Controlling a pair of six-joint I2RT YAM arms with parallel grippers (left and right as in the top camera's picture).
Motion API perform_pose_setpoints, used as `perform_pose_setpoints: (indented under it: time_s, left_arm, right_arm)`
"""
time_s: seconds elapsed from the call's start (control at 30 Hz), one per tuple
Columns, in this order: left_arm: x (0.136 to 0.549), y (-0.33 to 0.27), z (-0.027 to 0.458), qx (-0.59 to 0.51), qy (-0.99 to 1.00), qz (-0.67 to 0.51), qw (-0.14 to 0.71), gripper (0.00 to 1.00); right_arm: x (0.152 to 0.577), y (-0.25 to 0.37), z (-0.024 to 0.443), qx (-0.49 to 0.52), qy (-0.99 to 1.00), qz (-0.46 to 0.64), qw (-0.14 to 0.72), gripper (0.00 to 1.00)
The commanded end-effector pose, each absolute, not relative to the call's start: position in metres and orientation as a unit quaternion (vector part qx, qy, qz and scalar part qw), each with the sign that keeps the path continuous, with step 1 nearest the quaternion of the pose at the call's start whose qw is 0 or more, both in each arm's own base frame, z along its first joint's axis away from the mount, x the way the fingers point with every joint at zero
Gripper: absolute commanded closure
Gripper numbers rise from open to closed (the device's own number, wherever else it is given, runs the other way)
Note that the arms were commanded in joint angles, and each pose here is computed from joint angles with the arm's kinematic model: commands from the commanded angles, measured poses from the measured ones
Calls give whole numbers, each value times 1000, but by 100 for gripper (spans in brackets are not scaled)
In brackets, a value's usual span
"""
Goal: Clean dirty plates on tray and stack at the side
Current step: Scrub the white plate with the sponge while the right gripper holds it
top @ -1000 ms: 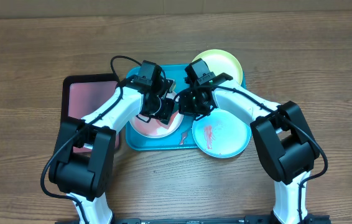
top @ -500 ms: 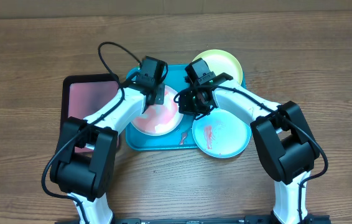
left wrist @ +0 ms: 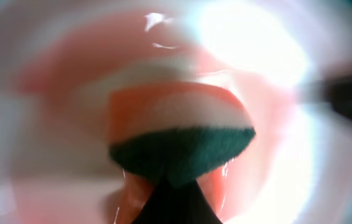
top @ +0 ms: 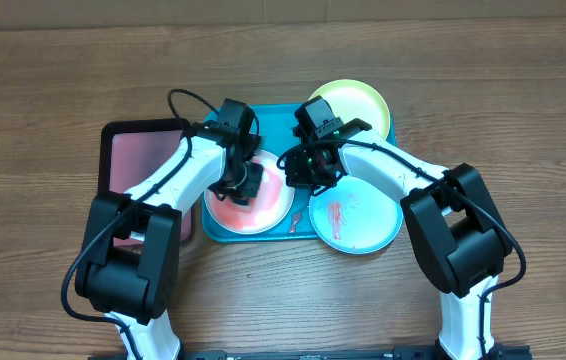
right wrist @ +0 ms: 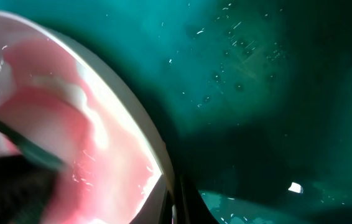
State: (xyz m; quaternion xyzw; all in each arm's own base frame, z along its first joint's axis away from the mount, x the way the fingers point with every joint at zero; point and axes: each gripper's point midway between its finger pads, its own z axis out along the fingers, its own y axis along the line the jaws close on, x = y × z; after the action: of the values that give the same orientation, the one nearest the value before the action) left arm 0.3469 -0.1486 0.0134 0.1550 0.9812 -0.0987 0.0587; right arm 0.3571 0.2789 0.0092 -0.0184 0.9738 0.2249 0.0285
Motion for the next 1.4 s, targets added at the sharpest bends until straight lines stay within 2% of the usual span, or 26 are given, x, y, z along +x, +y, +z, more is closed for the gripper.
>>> perform_pose_setpoints:
  time_s: [0.0,0.13,0.3,0.47,0.57,0.7,0.87,0.97,1.03,1.13,1.37]
  left_arm:
    - [332,-207,19,229,938,-254,59,96]
    - [369,-198,18,180,955,-205,121,96]
    - [408,-134,12,49,981,-18,187,96]
    - [402,-61,22,-73,961,170,207,96]
    - [387,-43,24,-99,953,216,189,96]
    - [363,-59,10,-68,976,169,122,96]
    - [331,-140,-4,99,993,-64,23,96]
    - [314,-188,10,187,960,-210,7,96]
    - [314,-201,17,205,946,-251,14,96]
    - [330,-201,16,200,949,-238,46,96]
    - [379,-152,24,72,988,-94,97,96]
  right_arm:
    - [360,278,9,-5,973,230,29,96]
    - [360,278,9,-5,973,230,29,96]
    - [360,278,9,-5,973,230,29,96]
    - [360,278,9,-5,973,230,29,96]
    - [360,278,9,-5,973,230,29,96]
    - [360,278,9,-5,973,230,29,96]
    - [360,278,9,-5,973,230,29,96]
    - [360,278,9,-5,973,230,29,96]
    - [360,278,9,-5,973,230,29,96]
    - [360,278,9,-5,973,230,29,96]
    - [358,277,8,-4,973,228,26,96]
